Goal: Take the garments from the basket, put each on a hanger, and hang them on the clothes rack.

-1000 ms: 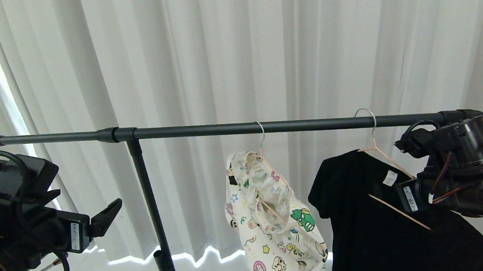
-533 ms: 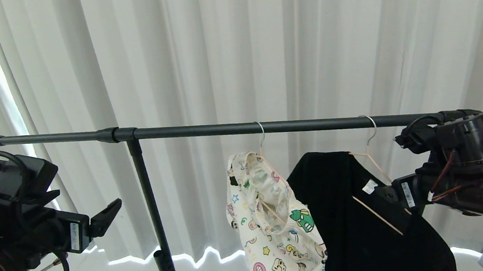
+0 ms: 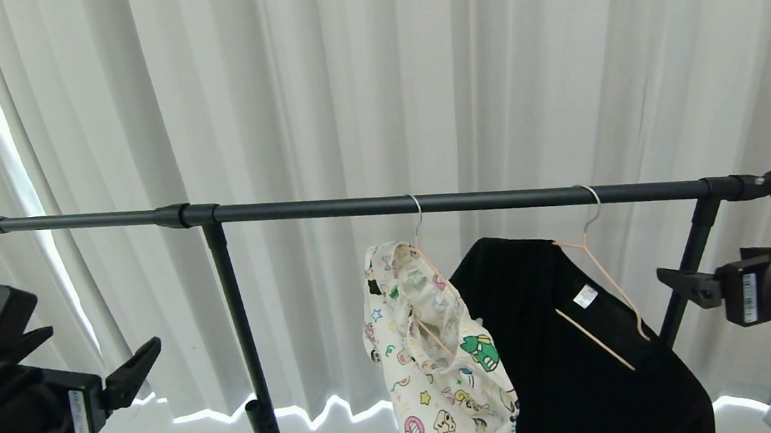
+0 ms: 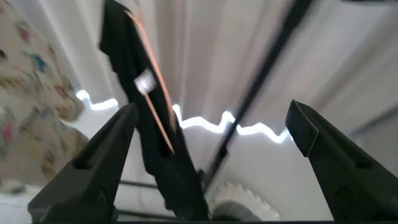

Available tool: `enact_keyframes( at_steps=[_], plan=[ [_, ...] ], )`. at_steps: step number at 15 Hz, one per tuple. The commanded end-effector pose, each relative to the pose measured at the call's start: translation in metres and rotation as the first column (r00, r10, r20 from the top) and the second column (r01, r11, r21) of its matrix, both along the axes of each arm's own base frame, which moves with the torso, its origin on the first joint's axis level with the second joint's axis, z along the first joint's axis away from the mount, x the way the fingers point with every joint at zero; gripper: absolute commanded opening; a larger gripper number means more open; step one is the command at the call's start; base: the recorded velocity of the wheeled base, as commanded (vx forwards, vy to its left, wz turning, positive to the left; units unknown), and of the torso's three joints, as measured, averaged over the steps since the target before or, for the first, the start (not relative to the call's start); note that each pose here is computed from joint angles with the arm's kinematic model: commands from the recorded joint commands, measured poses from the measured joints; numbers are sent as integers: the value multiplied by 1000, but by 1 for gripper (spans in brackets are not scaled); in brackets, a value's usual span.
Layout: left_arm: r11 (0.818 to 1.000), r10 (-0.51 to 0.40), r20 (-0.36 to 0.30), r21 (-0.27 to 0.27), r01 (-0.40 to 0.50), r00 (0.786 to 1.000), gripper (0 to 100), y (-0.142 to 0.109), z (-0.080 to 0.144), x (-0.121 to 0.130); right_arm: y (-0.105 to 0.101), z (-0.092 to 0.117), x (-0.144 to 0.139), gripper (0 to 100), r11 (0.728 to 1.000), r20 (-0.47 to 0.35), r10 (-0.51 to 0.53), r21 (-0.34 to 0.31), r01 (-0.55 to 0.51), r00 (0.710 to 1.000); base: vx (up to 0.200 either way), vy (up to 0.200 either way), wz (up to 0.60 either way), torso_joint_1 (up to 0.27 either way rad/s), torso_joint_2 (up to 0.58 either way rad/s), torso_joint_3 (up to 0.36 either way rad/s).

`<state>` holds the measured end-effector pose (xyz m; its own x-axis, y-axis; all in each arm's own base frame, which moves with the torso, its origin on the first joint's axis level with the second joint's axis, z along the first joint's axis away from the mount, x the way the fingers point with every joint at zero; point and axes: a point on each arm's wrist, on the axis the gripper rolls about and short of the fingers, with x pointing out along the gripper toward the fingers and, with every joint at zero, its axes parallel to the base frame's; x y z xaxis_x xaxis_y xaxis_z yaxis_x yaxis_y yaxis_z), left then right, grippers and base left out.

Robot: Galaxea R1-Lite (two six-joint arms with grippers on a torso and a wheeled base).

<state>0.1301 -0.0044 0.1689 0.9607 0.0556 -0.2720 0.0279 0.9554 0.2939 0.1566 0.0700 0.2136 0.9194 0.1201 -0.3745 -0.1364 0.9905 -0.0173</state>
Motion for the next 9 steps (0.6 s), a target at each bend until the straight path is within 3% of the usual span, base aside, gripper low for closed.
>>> enact_keyframes(
  at_steps=[1,3,4,6,9],
  plan=[
    [998,66,54,8,-67,996,100,7,-10,-34,-34,17,-55,100,997,84,-71,8,71,994,0,0,0,0,0,0],
    [994,109,73,14,-111,991,100,8,-20,-50,-51,13,-84,100,992,48,-116,-37,118,992,0,0,0,0,0,0],
    [987,156,91,21,-159,984,100,9,-29,-64,-64,4,-113,100,986,8,-152,-73,152,988,0,0,0,0,0,0],
    [977,207,96,30,-211,974,100,11,-46,-80,-75,-13,-147,100,977,-26,-191,-97,188,981,0,0,0,0,0,0],
    [975,215,100,28,-219,972,100,11,-60,-103,-82,-44,-174,100,942,-27,-313,-139,307,949,0,0,0,0,0,0]
  ],
)
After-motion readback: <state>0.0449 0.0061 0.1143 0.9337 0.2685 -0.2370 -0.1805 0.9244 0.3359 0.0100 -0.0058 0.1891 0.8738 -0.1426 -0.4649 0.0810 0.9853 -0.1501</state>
